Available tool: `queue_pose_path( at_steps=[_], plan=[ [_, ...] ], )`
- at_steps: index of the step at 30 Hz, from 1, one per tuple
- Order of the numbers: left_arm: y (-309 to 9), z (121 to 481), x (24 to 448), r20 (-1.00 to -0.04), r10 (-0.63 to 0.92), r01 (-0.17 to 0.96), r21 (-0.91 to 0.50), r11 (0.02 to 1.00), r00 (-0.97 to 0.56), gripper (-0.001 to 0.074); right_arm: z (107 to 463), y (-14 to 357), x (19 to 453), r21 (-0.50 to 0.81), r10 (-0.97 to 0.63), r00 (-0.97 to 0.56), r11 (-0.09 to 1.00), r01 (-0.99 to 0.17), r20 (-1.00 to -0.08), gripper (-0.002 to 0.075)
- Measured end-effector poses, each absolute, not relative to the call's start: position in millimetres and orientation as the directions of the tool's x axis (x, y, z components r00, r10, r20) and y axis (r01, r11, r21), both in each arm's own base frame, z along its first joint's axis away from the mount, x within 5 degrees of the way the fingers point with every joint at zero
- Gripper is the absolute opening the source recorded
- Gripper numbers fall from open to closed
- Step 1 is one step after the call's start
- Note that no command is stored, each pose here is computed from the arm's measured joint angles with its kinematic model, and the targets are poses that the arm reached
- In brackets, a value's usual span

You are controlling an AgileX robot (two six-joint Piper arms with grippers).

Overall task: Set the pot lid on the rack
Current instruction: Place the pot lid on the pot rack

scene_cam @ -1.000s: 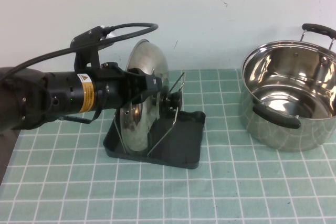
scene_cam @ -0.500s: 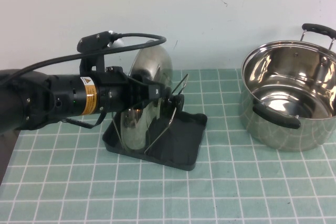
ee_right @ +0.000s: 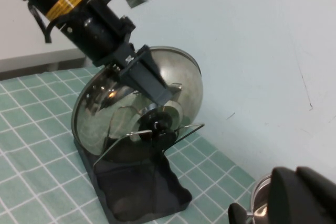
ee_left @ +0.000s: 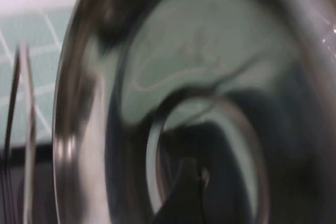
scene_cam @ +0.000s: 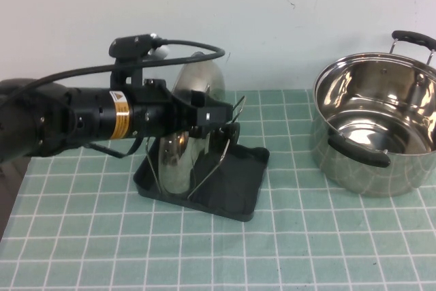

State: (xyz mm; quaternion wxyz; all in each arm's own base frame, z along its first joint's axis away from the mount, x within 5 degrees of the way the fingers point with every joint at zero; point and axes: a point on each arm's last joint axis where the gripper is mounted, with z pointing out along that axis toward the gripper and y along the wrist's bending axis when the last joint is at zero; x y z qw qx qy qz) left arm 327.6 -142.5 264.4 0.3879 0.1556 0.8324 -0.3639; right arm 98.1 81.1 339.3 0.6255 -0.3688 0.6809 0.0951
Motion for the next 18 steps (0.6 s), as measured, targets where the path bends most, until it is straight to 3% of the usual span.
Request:
queue_pose_path(
  at_steps=[7, 14, 18],
  plan=[
    [-143, 288, 333, -0.825, 0.05, 0.618, -0.38, 0.689, -0.563, 0.0631, 339, 81, 98, -0.332, -0.383, 0.055, 0.71, -0.621, -0.922, -0.0001],
    [-135, 313, 328, -0.889, 0.062, 0.618, -0.263, 0.741, -0.453, 0.0633, 341, 81, 99, -0.382, -0.411, 0.097, 0.698, -0.606, -0.906, -0.0001],
    [-127, 339, 317, -0.933, 0.061, 0.615, -0.184, 0.767, -0.356, 0.0567, 347, 81, 99, -0.449, -0.431, 0.18, 0.678, -0.583, -0.884, -0.0001]
  ],
)
